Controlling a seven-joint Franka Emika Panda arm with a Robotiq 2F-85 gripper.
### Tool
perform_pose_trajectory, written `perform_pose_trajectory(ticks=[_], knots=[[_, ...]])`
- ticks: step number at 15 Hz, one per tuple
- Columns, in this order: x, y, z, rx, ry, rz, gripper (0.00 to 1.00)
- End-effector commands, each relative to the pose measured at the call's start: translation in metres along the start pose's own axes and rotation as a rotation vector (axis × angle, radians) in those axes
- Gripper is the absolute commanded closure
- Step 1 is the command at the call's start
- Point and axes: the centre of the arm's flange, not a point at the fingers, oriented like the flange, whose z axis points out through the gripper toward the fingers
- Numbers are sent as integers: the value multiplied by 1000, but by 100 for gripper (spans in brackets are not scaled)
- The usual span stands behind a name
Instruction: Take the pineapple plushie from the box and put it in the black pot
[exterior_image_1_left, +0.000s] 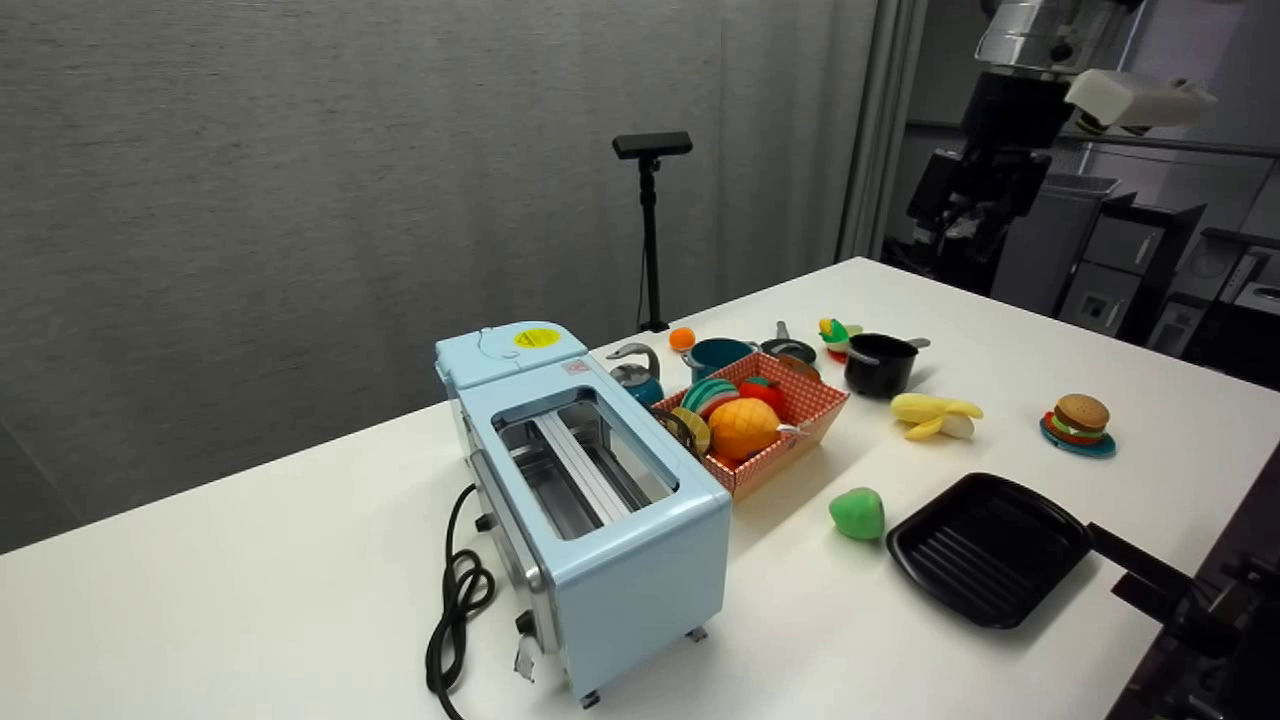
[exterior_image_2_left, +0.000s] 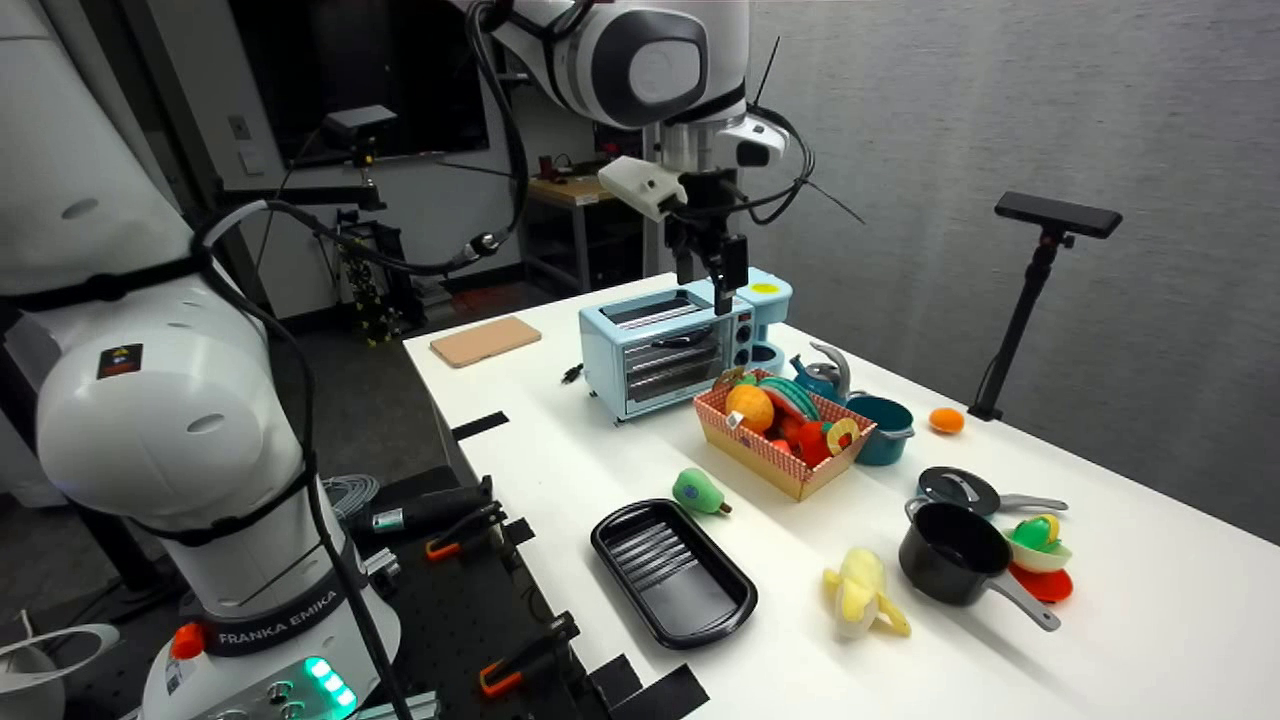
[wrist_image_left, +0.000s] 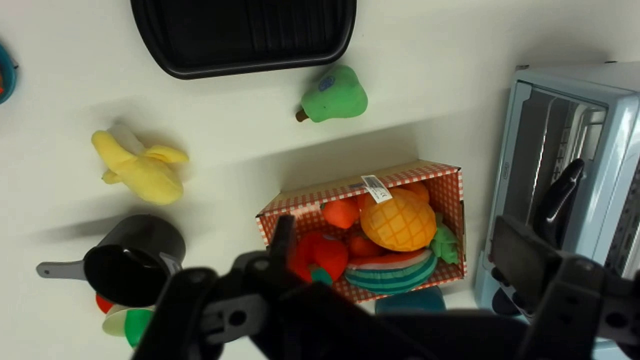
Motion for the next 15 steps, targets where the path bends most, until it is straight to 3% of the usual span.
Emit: perform_pose_trajectory(ticks=[1,8,15], knots=[[33,-25,11,-13,-6,12,0],[60,-43,43,-7,-43,20,0],[81,-55,57,-13,-21,-12,0]])
